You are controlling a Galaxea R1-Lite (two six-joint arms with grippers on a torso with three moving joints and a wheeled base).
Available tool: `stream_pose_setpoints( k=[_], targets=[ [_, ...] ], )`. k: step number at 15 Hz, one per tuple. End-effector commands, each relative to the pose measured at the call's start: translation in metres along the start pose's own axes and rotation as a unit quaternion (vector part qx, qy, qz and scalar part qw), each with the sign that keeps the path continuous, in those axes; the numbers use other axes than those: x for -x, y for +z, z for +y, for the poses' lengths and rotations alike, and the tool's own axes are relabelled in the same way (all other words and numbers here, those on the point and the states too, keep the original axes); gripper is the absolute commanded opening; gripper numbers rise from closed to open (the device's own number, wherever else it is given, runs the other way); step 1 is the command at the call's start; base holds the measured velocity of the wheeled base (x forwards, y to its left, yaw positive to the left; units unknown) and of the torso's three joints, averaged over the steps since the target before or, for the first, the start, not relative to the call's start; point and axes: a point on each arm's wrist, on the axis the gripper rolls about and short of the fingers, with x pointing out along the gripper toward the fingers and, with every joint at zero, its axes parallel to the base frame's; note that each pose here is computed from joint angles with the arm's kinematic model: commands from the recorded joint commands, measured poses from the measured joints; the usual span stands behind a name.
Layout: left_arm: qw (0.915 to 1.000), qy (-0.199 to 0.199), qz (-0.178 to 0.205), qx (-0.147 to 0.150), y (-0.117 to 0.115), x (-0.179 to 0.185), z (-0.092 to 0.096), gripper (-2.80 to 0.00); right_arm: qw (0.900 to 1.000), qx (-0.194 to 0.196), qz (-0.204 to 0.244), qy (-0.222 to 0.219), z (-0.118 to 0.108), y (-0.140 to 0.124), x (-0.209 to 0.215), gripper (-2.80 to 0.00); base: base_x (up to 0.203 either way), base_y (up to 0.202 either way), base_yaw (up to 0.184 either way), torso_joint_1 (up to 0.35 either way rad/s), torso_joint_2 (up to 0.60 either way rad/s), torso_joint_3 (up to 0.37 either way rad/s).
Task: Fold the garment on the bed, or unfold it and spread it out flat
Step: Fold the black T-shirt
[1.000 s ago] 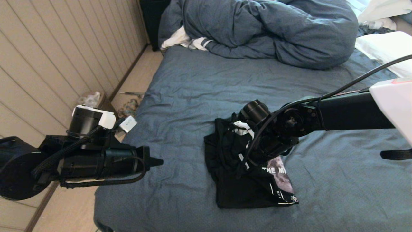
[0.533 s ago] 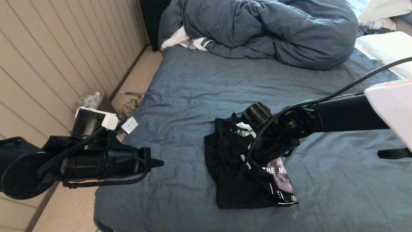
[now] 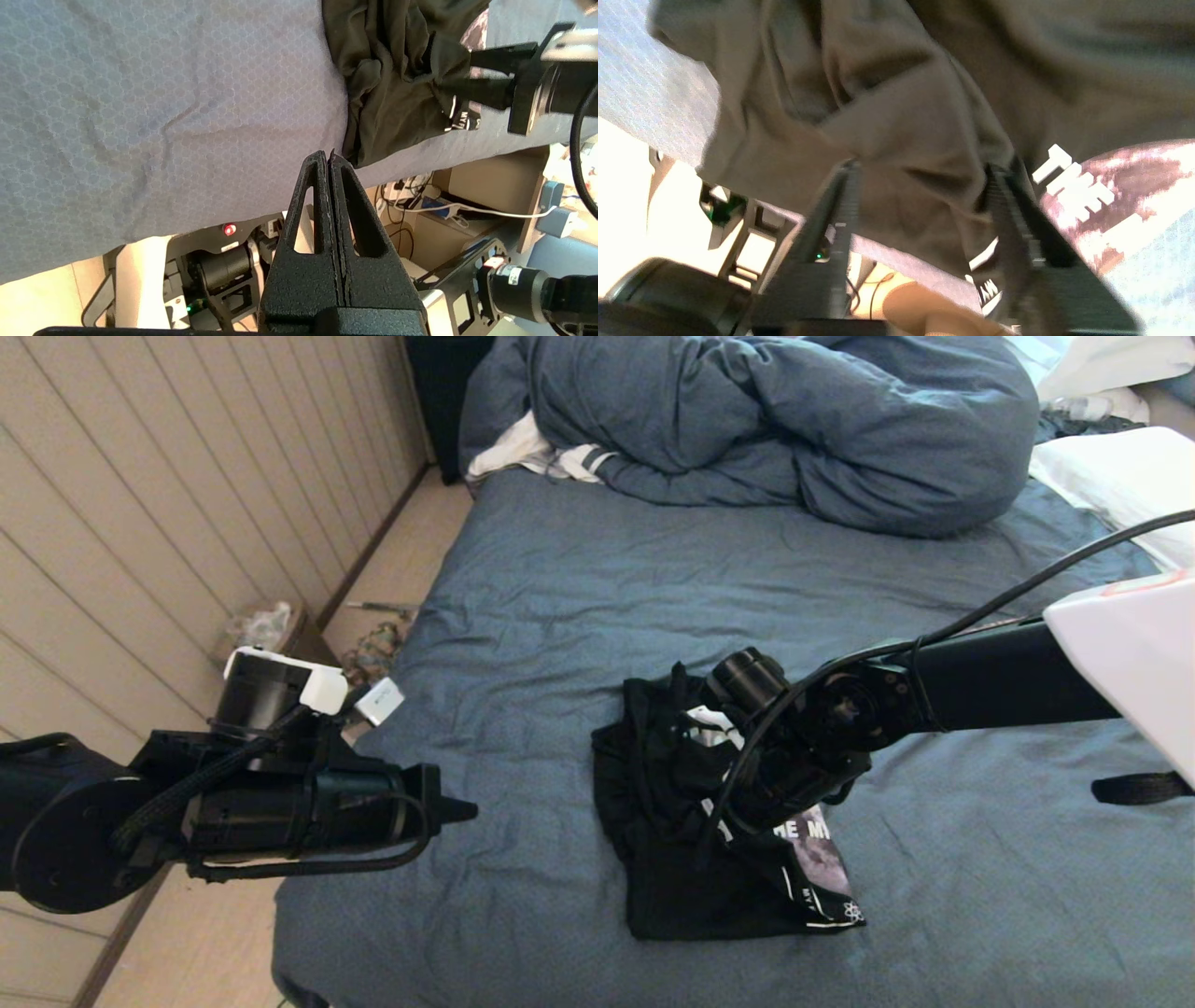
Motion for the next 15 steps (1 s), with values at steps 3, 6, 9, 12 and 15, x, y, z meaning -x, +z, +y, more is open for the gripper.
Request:
stream_pose_setpoints(
  k=[3, 6, 9, 12, 15],
  targets=[
    [1.0000, -0.003, 0.006, -0.002, -0.002, -0.003, -0.002, -2.80, 1.000, 0.002, -0.021, 0.005, 0.007, -0.001, -0.005, -2.80, 0.000, 0.000, 0.000, 0.000, 0.00, 0.000],
    [0.9999, -0.006, 0.011, -0.006, -0.005, -0.004, -0.005, -2.80, 1.000, 0.022, -0.017, 0.015, 0.022, -0.017, 0.004, -2.80, 0.000, 0.000, 0.000, 0.000, 0.00, 0.000],
    [0.9999, -0.005, 0.014, -0.005, -0.006, -0.007, -0.005, -2.80, 0.999, 0.040, -0.012, 0.025, 0.033, -0.034, 0.019, -2.80, 0.000, 0.000, 0.000, 0.000, 0.00, 0.000],
    [0.9997, -0.004, 0.022, -0.005, -0.007, -0.012, -0.004, -2.80, 0.997, 0.064, -0.009, 0.036, 0.045, -0.054, 0.034, -2.80, 0.000, 0.000, 0.000, 0.000, 0.00, 0.000],
    [0.9997, -0.004, 0.024, -0.005, -0.008, -0.014, -0.005, -2.80, 0.996, 0.079, -0.004, 0.043, 0.055, -0.059, 0.028, -2.80, 0.000, 0.000, 0.000, 0.000, 0.00, 0.000]
  ],
)
